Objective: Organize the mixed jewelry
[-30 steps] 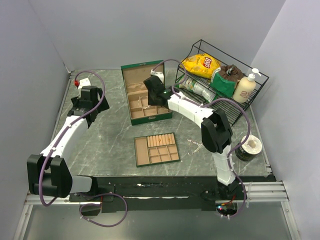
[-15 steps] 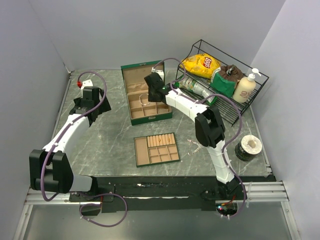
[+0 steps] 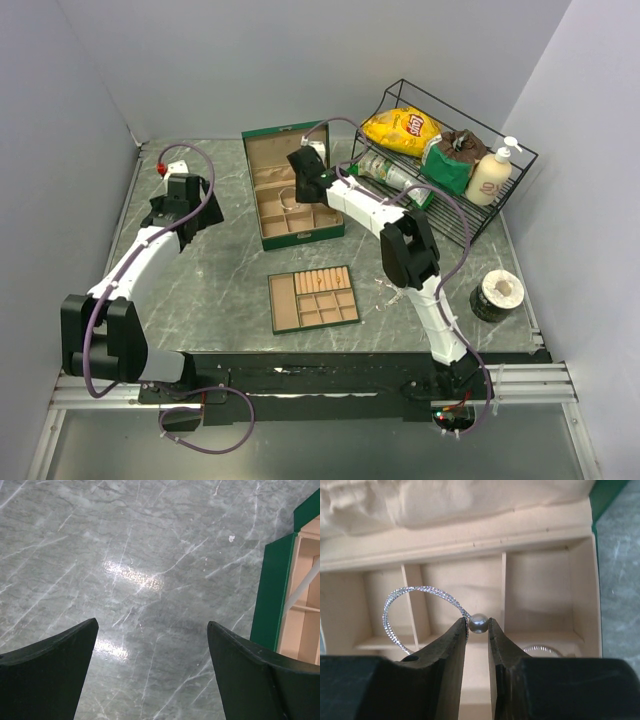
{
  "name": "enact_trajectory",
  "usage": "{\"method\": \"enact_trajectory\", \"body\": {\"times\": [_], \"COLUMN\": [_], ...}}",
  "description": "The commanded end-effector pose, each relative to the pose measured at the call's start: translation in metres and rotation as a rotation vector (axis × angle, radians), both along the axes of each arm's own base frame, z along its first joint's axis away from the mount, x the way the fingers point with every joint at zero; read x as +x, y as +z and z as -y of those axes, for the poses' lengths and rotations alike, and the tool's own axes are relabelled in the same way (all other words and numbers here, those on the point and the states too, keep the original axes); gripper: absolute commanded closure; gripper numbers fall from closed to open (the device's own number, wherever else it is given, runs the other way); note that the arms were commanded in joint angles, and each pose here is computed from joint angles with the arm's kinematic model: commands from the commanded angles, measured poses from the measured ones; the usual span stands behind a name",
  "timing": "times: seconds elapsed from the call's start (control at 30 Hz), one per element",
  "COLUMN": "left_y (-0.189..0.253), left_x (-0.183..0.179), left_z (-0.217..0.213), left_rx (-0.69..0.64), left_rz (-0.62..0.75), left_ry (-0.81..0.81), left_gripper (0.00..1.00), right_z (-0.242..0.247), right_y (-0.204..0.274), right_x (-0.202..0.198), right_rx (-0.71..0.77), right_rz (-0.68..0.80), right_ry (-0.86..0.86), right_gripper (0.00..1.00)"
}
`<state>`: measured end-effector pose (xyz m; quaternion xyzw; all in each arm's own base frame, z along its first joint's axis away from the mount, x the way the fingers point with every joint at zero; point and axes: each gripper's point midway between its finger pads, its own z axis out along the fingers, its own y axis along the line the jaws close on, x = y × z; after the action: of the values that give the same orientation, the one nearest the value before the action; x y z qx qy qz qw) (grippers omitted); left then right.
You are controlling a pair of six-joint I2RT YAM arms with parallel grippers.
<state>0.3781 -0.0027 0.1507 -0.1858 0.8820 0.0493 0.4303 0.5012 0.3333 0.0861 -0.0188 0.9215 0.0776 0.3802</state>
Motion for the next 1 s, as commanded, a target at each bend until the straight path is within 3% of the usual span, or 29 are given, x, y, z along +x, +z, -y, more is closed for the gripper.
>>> {"method": "enact_trajectory", "body": {"times": [0.0, 0.37, 0.97], "left_y": [0.015, 0.015, 0.010], "left_x": [0.009, 0.010, 0.011], "left_z": [0.006, 0.010, 0.011], "left_rx": [-0.016, -0.026, -0.025], "left_rz": [0.038, 0.042, 0.015], "left_ry": [-0.028, -0.052, -0.057], "left_gripper": [0.04, 0.03, 0.04], "right_z": [0.003, 0.002, 0.006], "right_y": [0.018, 0.009, 0.012], "right_x": [0.024, 0.038, 0.026], "right_rx": [0.012, -0.013, -0.055], "right_rz": [0.071, 0.084, 0.083], "right_ry": [-0.028, -0.037, -0.015], "right_gripper": [0.76, 0.73, 0.70]}}
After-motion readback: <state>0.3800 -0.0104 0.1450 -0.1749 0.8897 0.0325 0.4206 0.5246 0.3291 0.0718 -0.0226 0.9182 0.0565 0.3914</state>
